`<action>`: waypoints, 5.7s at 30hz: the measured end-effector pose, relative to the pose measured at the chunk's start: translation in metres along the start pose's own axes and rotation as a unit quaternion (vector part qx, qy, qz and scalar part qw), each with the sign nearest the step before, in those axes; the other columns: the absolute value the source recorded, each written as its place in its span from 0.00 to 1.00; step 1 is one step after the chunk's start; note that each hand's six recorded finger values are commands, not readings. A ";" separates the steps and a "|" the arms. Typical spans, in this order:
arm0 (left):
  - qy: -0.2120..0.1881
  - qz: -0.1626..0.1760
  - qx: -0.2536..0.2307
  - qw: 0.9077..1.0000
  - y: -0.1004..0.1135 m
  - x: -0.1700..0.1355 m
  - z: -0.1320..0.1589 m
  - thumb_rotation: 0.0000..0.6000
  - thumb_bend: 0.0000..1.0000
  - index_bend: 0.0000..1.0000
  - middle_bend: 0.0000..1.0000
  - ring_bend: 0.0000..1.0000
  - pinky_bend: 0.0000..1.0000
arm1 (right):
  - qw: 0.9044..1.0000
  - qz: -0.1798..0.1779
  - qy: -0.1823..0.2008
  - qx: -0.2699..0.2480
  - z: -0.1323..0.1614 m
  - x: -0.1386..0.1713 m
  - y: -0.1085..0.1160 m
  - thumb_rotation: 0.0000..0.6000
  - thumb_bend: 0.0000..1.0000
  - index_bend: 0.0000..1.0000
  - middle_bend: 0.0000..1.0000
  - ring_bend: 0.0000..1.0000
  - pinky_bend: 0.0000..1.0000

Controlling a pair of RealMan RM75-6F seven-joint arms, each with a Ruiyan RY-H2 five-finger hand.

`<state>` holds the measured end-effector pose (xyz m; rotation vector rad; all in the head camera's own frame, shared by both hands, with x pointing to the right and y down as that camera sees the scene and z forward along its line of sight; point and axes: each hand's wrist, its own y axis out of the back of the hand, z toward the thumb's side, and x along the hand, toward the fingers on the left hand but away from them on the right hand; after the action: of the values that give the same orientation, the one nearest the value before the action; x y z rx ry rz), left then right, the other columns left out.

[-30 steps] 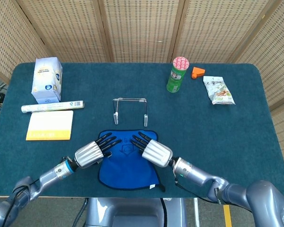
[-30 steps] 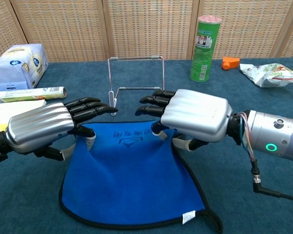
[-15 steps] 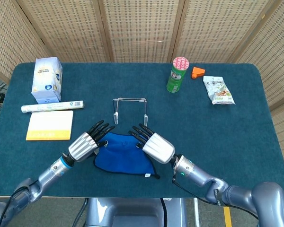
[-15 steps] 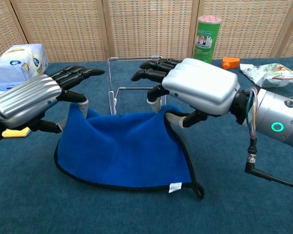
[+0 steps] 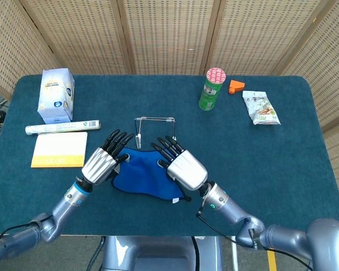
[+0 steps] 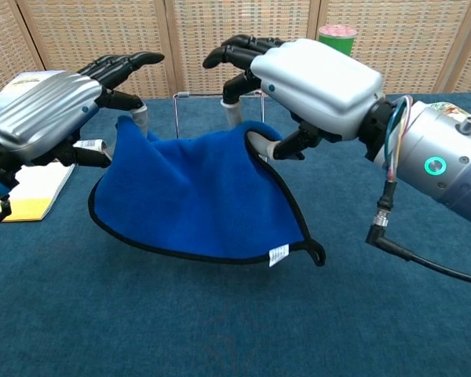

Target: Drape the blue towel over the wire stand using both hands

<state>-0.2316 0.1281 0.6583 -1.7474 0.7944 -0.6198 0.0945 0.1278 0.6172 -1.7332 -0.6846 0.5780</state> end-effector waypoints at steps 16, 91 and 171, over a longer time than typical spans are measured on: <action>0.023 0.020 0.027 0.999 0.040 0.043 0.011 1.00 0.61 0.66 0.00 0.00 0.00 | 0.998 -0.004 -0.058 0.006 -0.008 -0.026 0.024 1.00 0.57 0.69 0.12 0.00 0.11; 0.180 0.013 -0.068 0.981 0.023 0.118 -0.088 1.00 0.60 0.66 0.00 0.00 0.00 | 0.974 0.027 -0.220 -0.049 -0.105 -0.102 0.016 1.00 0.57 0.69 0.12 0.00 0.11; 0.197 -0.064 -0.069 0.976 -0.028 0.095 -0.105 1.00 0.29 0.00 0.00 0.00 0.00 | 0.966 0.058 -0.241 -0.080 -0.130 -0.063 -0.028 1.00 0.47 0.16 0.04 0.00 0.11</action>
<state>-0.2419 -0.0032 0.7183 -1.8381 1.0219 -1.0414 0.1349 0.0001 0.6793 -1.8035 -0.9936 1.0719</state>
